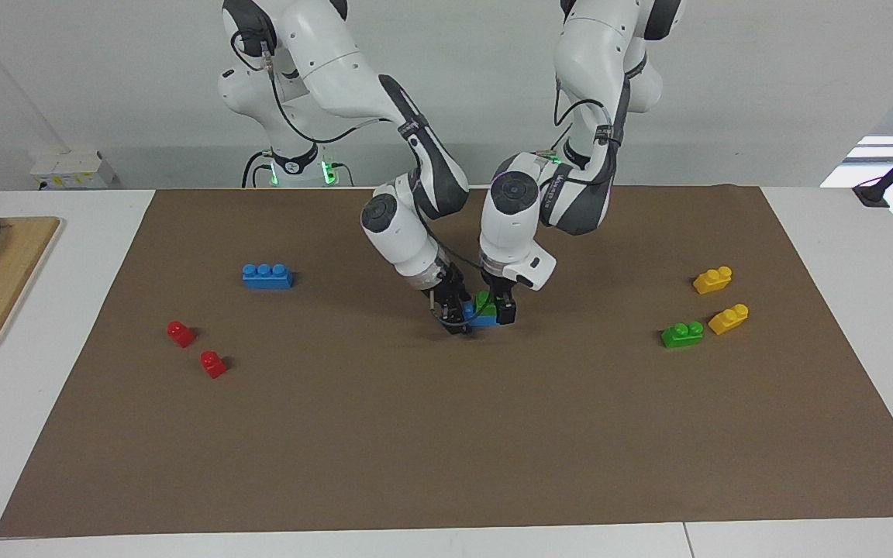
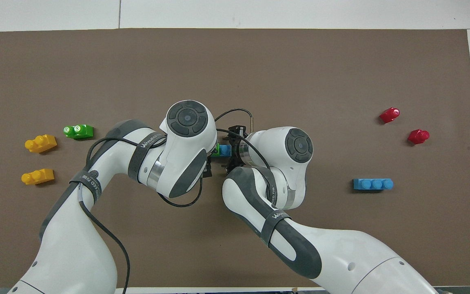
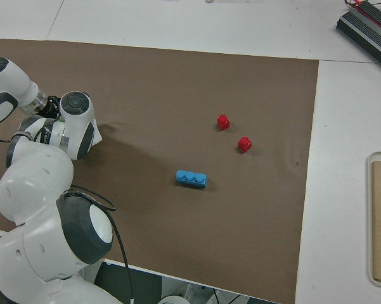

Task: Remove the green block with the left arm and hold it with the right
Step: 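Pull the green brick away from the blue brick held by the right gripper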

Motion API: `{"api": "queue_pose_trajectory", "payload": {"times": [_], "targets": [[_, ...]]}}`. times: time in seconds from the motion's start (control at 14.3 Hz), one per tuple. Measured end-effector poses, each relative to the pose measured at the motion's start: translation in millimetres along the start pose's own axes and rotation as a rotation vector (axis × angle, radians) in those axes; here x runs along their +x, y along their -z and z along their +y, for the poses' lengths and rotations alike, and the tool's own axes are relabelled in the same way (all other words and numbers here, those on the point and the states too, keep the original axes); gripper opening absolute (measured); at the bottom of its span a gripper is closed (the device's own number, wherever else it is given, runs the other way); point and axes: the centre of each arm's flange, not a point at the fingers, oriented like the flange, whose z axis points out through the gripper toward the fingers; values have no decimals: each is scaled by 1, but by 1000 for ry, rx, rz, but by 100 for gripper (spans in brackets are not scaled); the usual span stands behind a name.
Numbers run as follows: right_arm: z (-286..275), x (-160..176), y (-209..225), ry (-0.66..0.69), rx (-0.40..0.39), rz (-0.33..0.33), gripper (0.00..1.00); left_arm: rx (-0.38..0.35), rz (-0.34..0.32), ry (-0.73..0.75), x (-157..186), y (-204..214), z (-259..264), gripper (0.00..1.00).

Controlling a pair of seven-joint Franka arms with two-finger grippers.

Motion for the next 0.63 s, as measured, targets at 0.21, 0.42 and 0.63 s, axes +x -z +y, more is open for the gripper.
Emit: {"api": "queue_pose_trajectory", "payload": {"times": [0.21, 0.42, 0.63], "targets": [[0, -1, 0, 1, 1, -1, 67, -2, -3, 3, -5, 0, -4, 100], [1, -10, 1, 13, 4, -8, 36, -3, -3, 5, -6, 1, -5, 100], [3, -13, 0, 20, 12, -9, 35, -4, -4, 6, -7, 1, -5, 100]]}}
